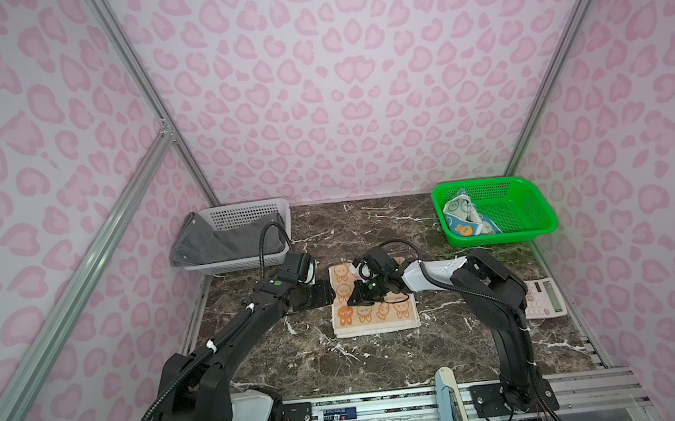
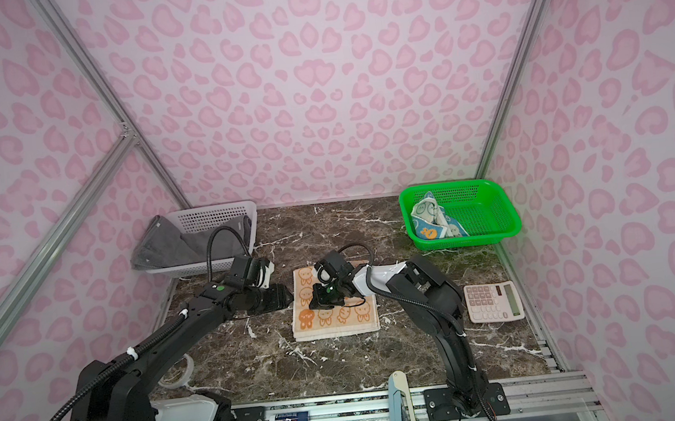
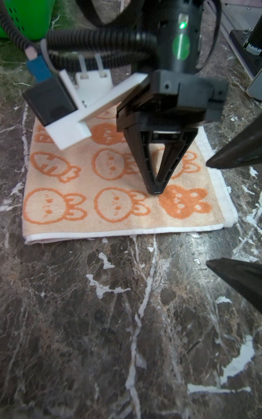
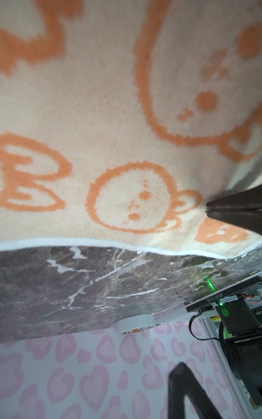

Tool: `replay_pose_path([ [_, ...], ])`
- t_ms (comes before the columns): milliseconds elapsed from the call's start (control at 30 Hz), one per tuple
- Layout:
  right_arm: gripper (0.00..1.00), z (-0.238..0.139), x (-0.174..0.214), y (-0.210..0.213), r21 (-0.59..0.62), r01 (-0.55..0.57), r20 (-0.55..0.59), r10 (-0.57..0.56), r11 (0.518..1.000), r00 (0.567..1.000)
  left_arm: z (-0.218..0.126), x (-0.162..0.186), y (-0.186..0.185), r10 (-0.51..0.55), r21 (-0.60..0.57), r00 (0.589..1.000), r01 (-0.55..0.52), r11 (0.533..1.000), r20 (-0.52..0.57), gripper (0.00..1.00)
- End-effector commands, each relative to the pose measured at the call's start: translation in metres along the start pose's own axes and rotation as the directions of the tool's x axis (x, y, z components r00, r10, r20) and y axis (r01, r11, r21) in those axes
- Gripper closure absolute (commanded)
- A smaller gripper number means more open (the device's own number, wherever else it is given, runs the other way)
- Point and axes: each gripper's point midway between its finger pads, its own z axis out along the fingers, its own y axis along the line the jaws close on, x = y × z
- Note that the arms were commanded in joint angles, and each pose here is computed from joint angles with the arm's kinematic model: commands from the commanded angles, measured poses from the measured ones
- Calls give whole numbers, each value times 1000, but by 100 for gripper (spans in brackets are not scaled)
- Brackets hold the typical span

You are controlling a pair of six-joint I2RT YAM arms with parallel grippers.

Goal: Fold and stack the towels

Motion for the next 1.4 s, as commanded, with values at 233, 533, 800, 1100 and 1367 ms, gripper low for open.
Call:
replay_pose_path([
  [233, 83, -50, -38, 11, 61, 113, 151, -121, 992, 981, 23, -75, -10, 59, 18, 996, -61, 998, 72, 35],
  [533, 64, -111, -56, -61, 354, 71, 207, -152, 933, 967, 77, -100, -8, 113, -8, 994, -113, 994, -3, 37],
  [800, 60, -143, -66, -124, 463, -45, 235, -74, 885, 969, 112, -106, 2, 121, -45, 991, -123, 991, -56, 40],
  [1100, 55, -139, -86, -149, 479, -83, 247, -43, 874, 968, 128, -110, 17, 119, -102, 989, -128, 987, -83, 40],
  [1367, 55, -137, -96, -162, 470, -106, 254, -20, 876, 967, 137, -114, 20, 95, -84, 991, -102, 991, -90, 44],
])
